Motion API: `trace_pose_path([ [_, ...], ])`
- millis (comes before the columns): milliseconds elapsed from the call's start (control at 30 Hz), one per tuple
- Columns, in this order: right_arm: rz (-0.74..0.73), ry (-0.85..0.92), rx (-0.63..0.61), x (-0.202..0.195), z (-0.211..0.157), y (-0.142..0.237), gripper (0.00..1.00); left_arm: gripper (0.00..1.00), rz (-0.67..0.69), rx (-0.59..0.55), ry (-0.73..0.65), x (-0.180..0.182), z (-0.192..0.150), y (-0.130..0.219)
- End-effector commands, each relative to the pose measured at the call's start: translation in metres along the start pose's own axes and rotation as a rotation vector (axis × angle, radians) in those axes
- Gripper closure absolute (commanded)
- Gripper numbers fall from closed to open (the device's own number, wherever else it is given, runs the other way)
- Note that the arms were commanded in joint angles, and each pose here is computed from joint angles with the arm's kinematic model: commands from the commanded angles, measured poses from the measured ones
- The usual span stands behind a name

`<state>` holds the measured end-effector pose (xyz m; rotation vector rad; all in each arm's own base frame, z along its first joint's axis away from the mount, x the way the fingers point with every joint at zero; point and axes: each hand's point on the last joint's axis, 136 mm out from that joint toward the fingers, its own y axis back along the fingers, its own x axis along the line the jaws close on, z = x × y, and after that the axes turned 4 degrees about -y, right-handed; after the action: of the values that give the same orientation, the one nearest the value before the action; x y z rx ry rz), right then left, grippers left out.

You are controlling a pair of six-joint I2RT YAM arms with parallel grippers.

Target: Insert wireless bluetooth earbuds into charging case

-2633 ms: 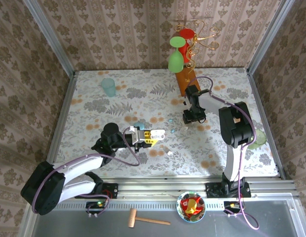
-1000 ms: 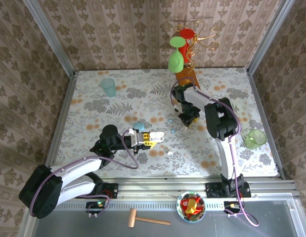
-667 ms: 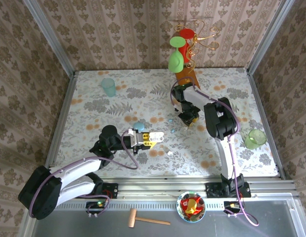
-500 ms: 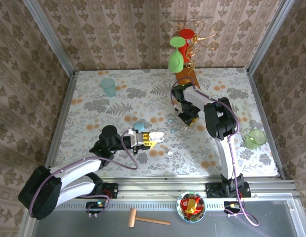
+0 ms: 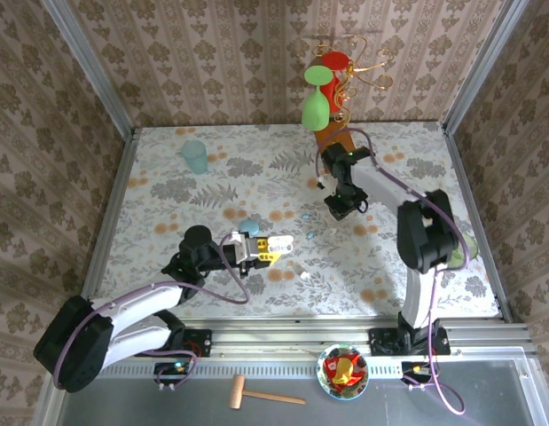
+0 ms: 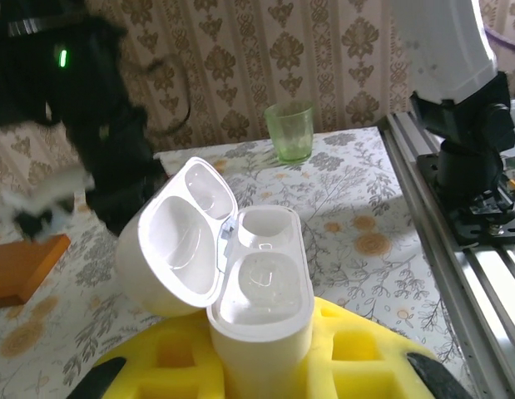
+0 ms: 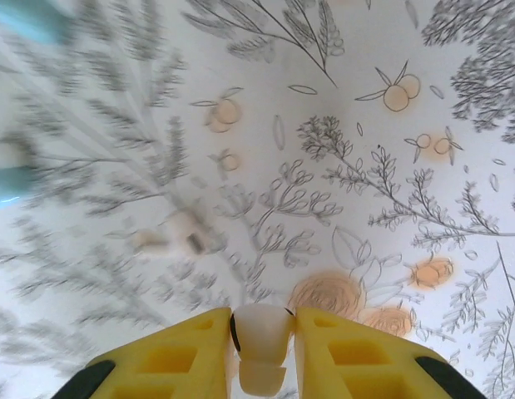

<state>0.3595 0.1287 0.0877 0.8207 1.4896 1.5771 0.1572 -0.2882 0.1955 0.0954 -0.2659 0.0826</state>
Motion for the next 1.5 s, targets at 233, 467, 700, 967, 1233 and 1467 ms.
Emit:
trace_pose_path([
  [233,0.321,0.016,-0.46,0.07,0.026,0.11,0.76,1.0,0.229,0.01,-0.013,0.053,-0.01,-0.014],
  [467,0.455,0.128,-0.619,0.114,0.028,0.162,0.76,1.0,0.329,0.014,0.023,0.082,-0.017,-0.03],
  [700,0.569,0.173,-0.706,0.14,0.034,0.184,0.78,1.0,0.351,-0.043,0.088,0.095,-0.008,-0.044],
  [967,0.634,0.183,-0.743,0.15,0.043,0.185,0.78,1.0,0.336,-0.097,0.155,0.098,0.007,-0.053],
  [1233,0.644,0.184,-0.73,0.152,0.047,0.176,0.78,1.0,0.337,-0.126,0.206,0.102,0.017,-0.06],
  [1467,0.635,0.189,-0.716,0.151,0.045,0.17,0.77,1.0,0.377,-0.156,0.24,0.111,0.028,-0.056],
])
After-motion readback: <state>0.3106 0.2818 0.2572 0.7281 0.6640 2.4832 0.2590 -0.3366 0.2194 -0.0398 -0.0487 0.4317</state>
